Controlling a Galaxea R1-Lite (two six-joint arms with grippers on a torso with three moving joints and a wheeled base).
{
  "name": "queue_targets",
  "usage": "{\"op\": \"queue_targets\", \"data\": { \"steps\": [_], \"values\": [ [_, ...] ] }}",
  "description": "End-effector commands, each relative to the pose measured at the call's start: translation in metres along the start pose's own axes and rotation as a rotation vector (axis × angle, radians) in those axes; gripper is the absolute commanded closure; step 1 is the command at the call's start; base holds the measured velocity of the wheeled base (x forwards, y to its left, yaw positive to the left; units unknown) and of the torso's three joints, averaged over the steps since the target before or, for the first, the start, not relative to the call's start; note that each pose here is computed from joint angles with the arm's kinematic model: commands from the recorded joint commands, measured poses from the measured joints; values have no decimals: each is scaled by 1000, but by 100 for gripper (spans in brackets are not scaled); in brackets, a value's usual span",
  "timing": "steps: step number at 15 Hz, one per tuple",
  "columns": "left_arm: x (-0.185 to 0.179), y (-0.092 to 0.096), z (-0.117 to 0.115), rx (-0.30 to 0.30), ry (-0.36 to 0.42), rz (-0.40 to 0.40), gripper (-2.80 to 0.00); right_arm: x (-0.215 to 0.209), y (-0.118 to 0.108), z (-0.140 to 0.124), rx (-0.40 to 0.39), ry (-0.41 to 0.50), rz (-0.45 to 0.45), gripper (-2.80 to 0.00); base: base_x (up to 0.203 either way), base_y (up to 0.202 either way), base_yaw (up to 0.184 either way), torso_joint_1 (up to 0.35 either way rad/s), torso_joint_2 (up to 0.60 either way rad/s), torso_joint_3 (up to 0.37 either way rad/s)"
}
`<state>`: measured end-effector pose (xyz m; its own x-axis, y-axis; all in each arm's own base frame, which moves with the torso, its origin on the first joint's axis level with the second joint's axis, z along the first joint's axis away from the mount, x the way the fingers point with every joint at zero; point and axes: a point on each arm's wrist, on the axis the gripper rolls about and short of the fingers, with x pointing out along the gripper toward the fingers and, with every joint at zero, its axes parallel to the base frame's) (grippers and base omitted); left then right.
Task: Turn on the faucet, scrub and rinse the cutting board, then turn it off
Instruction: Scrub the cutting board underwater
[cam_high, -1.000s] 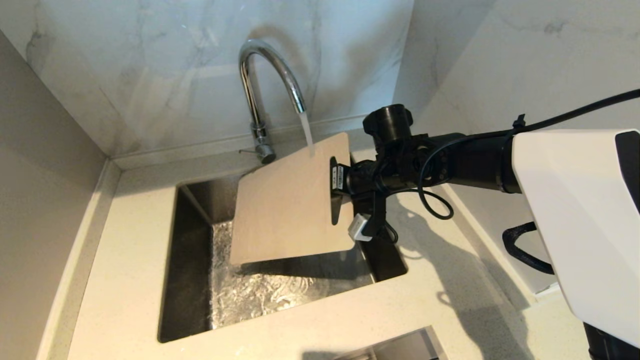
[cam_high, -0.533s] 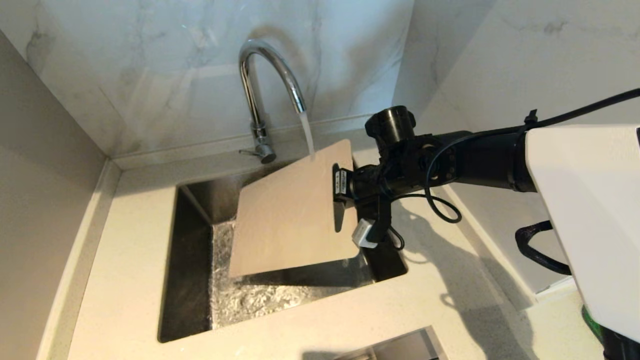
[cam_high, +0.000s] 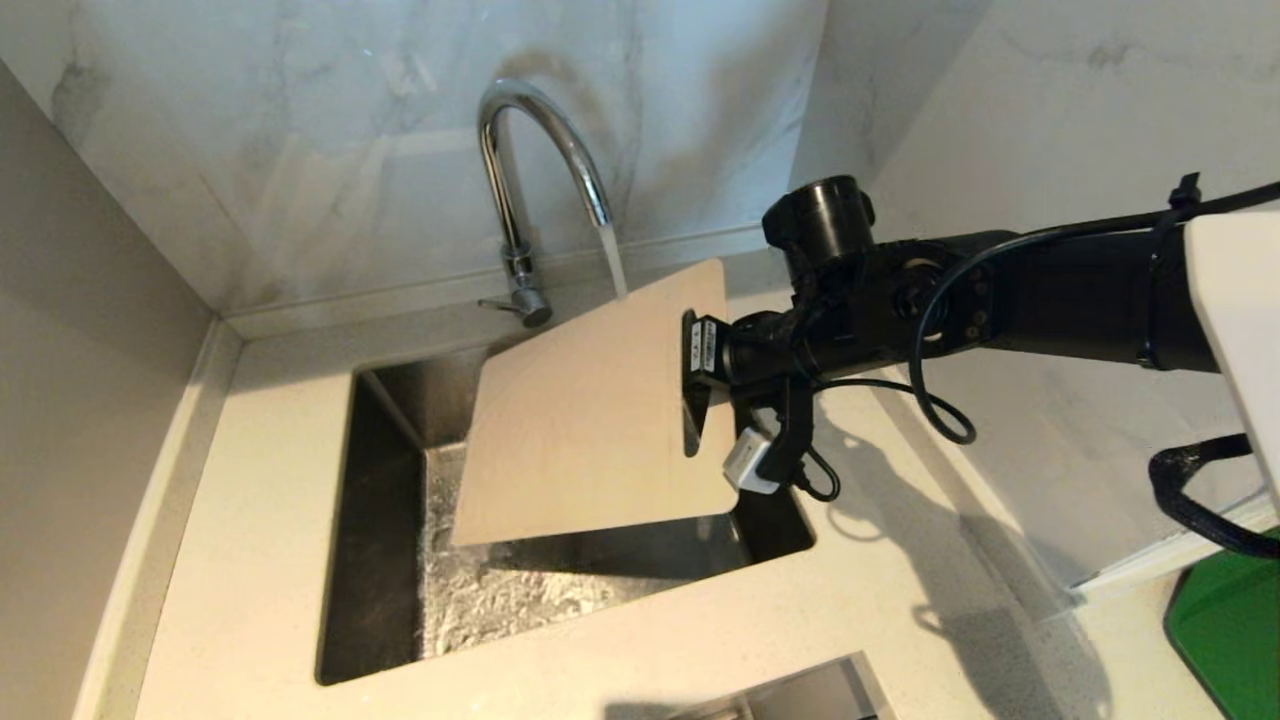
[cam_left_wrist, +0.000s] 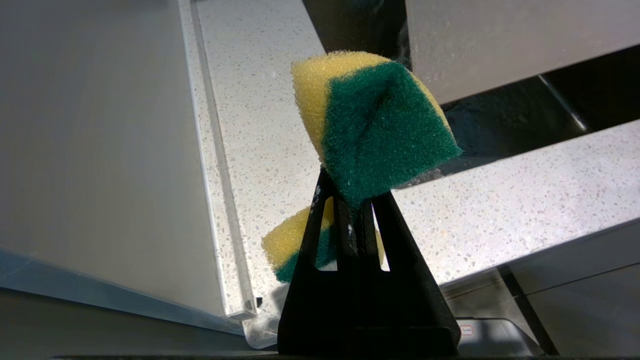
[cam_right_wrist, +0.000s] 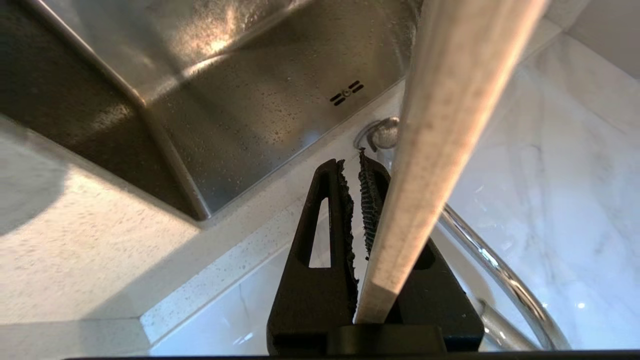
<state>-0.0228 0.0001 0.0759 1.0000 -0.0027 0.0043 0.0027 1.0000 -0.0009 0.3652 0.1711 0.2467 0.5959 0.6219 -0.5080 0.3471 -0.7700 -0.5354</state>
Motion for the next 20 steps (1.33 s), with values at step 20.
{"op": "queue_targets", "data": {
  "steps": [20],
  "values": [
    [0,0,0,32,1,1,0,-94,4,45,54,4,-16,0,0,0,0,0,0,0]
  ]
}}
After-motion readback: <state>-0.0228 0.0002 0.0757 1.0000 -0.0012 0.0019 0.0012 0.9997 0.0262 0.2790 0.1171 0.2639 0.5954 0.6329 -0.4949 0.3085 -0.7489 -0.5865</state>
